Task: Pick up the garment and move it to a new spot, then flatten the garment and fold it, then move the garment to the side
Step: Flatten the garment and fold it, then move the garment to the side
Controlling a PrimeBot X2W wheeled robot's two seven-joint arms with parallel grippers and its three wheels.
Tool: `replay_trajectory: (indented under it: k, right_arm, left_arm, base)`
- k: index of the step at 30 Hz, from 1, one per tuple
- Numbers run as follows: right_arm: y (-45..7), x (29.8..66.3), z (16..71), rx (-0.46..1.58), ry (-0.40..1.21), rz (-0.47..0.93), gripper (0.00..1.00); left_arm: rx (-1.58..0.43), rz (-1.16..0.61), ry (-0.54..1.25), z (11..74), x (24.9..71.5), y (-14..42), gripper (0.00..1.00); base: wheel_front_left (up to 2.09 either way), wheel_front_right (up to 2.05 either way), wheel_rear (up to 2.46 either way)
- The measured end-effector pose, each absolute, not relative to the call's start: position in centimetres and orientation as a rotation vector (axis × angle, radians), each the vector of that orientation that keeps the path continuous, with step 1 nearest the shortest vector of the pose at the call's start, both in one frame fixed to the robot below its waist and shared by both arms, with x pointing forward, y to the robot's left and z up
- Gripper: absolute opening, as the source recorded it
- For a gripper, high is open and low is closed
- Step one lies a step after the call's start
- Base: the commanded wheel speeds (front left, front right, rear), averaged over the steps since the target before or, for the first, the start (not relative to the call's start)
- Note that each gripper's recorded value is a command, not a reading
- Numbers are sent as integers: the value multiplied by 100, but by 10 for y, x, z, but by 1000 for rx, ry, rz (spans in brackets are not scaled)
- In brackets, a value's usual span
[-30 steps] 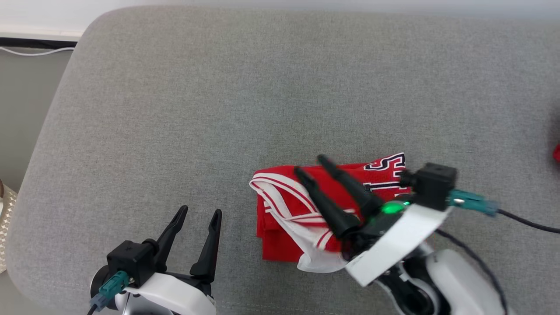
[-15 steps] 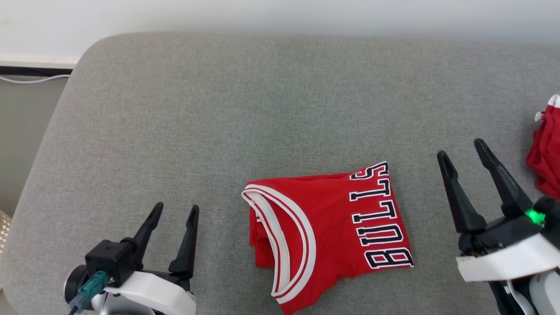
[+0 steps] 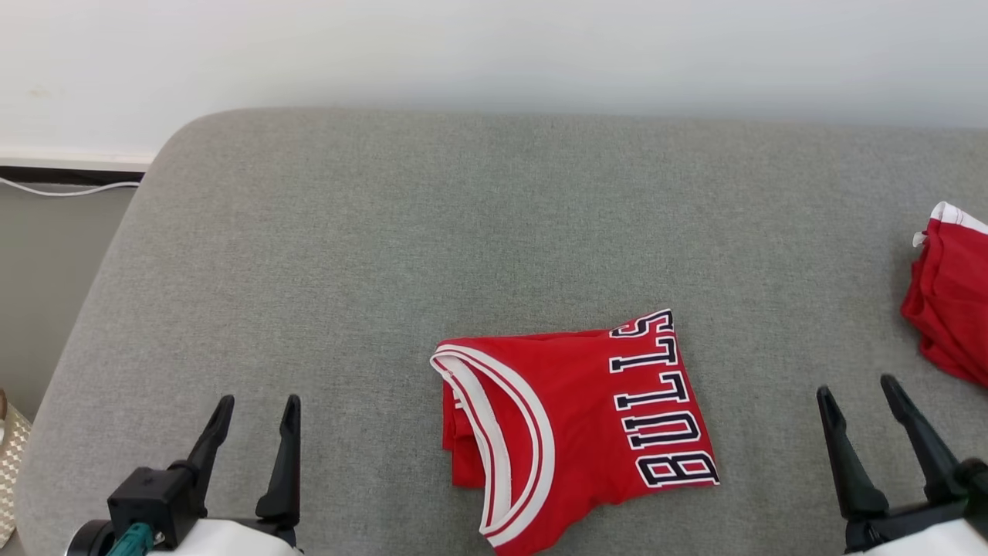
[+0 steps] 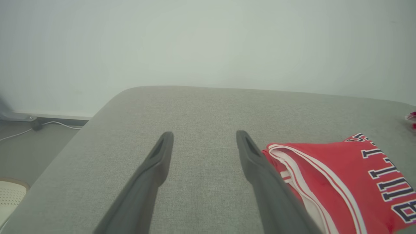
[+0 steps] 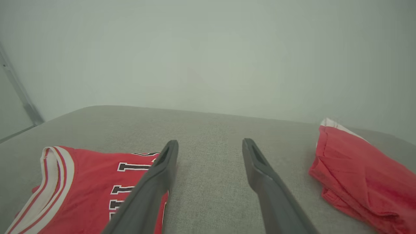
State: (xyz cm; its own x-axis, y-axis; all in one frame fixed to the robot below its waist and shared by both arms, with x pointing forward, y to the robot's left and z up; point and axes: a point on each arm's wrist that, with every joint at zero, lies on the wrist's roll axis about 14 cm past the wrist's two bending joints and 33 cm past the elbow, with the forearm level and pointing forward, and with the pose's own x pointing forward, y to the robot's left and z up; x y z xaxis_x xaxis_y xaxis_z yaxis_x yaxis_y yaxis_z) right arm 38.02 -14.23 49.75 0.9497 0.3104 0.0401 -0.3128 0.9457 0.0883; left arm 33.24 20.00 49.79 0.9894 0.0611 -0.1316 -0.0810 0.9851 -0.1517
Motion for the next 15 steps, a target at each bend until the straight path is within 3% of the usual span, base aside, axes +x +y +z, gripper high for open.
replay_trajectory:
  k: [15]
  right_arm:
    - [-149,357,483,150,21,247,100]
  left_arm:
    - [-152,78,143,499,315,201,100]
  base:
    - [0,0,0]
